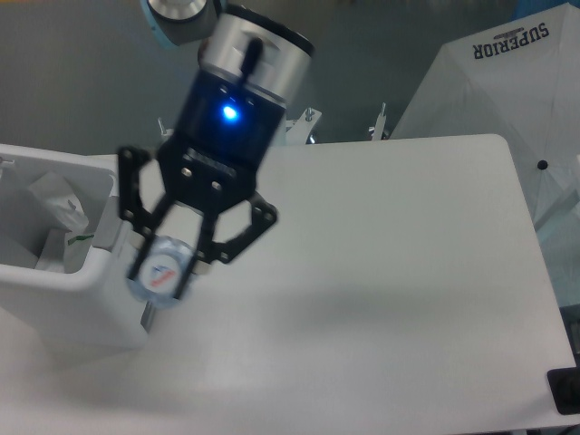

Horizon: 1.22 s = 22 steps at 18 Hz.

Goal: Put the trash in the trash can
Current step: 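Carry the bottle over the trash bin opening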

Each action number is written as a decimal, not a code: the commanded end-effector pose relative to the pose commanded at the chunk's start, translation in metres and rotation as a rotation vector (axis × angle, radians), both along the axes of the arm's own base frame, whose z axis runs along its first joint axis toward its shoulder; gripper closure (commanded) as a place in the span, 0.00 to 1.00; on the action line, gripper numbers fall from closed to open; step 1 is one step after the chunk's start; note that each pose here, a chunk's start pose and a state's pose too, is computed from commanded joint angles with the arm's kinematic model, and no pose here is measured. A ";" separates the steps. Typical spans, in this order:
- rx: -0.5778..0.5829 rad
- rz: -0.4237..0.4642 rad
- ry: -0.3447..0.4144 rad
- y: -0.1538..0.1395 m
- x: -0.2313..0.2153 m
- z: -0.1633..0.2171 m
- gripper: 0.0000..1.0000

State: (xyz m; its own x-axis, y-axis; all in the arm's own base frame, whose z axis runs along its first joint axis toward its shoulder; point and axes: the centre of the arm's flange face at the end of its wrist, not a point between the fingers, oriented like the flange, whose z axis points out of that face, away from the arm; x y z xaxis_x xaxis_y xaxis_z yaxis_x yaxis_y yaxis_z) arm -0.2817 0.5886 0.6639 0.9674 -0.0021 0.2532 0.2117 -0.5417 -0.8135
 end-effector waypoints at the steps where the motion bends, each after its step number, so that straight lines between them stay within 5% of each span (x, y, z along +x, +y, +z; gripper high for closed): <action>1: 0.003 -0.012 0.004 0.000 0.008 0.003 0.79; 14: -0.026 -0.187 0.010 0.000 0.123 -0.020 0.79; 22: -0.037 -0.218 0.017 0.009 0.134 -0.054 0.78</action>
State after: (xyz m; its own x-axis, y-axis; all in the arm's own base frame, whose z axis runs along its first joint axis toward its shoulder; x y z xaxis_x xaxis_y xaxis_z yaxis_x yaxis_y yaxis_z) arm -0.1474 0.5978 0.6101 0.9492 -0.2030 0.2403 0.0724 -0.6024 -0.7949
